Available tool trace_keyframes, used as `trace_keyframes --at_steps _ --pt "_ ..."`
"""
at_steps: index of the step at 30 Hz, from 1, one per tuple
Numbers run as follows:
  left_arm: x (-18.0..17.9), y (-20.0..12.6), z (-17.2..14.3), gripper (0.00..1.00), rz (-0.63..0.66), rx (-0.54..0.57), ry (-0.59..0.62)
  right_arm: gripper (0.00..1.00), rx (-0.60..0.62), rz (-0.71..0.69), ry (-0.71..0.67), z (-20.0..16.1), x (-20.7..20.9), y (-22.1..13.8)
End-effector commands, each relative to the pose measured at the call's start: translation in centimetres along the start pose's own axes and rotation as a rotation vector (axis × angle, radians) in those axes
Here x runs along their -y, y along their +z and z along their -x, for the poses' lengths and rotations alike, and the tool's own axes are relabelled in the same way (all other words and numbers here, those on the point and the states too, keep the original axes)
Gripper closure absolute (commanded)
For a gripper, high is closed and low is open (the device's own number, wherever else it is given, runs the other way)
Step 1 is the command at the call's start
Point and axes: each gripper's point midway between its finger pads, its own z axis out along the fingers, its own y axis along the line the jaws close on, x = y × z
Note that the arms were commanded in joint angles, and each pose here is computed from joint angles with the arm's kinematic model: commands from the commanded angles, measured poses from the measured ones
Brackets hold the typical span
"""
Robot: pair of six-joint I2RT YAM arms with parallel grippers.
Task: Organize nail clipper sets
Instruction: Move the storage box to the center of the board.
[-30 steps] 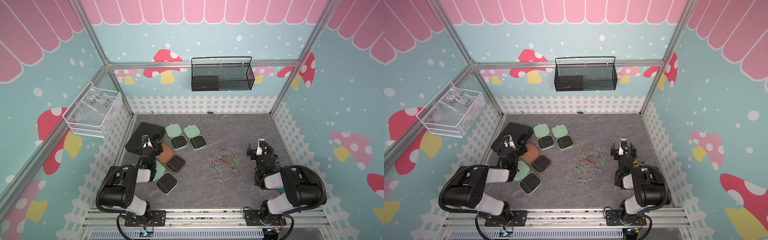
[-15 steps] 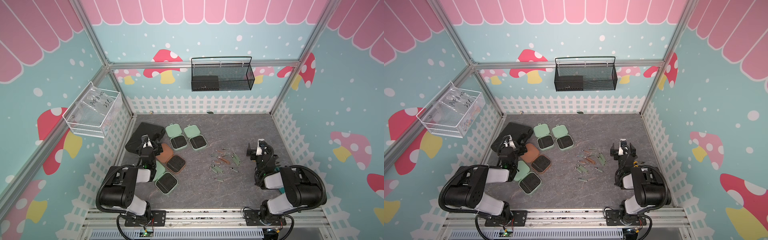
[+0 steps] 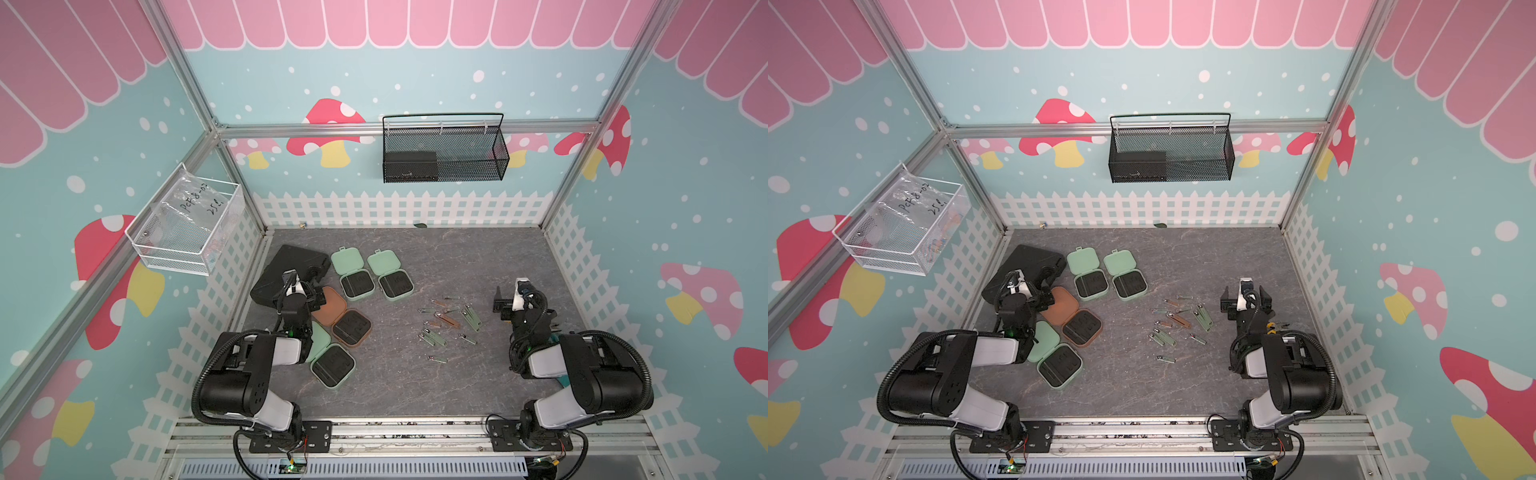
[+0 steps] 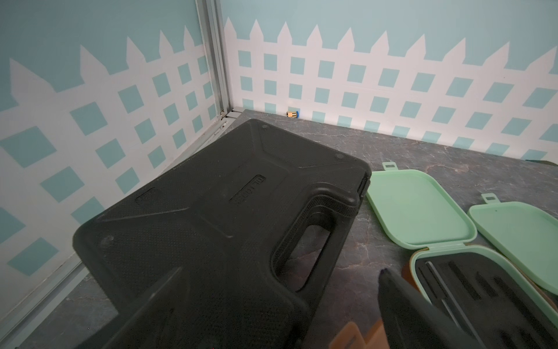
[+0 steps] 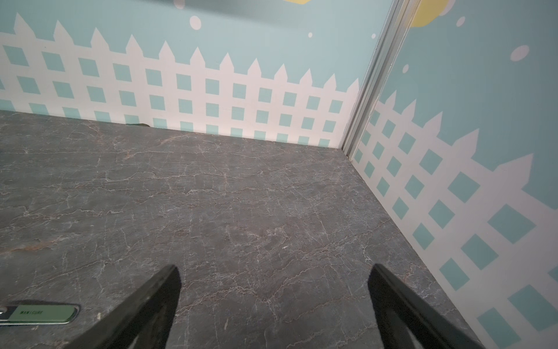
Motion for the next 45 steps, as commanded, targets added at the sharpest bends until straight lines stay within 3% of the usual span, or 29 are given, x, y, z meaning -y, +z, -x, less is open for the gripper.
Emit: trace_keyframes --at_steps 1,7,9,11,15,18,24,30,33,36,45 --pt "0.1 0.3 0.4 0.00 0.007 0.009 0.018 0.00 0.022 -0.002 0.003 0.5 0.1 0.0" --pt "0.5 -0.8 2.3 0.00 0.059 0.033 0.060 0.00 0.031 0.039 -0.010 2.9 -0.3 -0.5" --pt "0.2 -2.3 5.1 0.00 0.230 0.060 0.114 0.00 -0.008 -0.029 0.052 3.8 1.2 -0.7" --pt "0.5 -3.7 7.8 0.00 0.307 0.084 0.115 0.01 -0.064 -0.047 0.077 4.6 1.7 -0.5" --pt "-0.4 -6.5 11.4 0.05 0.404 -0.045 -0.002 0.00 -0.194 -0.002 0.133 7.5 1.2 0.5" --pt "0.0 -8.9 11.8 0.12 0.329 -0.182 -0.132 0.00 -0.329 0.050 0.145 8.9 0.2 0.8" --pt "2.3 -14.9 5.7 0.26 0.087 -0.553 -0.311 0.07 -0.555 0.161 0.132 8.6 -2.7 -0.6" --pt "1.1 -21.7 -2.6 0.34 0.115 -0.944 -0.369 0.21 -0.676 0.303 0.051 7.4 -7.9 -1.5" --pt "0.4 -23.9 -6.1 0.37 0.171 -1.082 -0.392 0.30 -0.702 0.404 0.040 6.8 -10.8 -1.8" --pt "0.1 -25.2 -9.0 0.42 0.212 -1.169 -0.433 0.34 -0.715 0.463 0.037 6.0 -12.5 -2.0" --pt "2.0 -23.6 -12.8 0.50 0.195 -1.207 -0.548 0.41 -0.729 0.518 0.028 4.6 -14.2 -2.4"
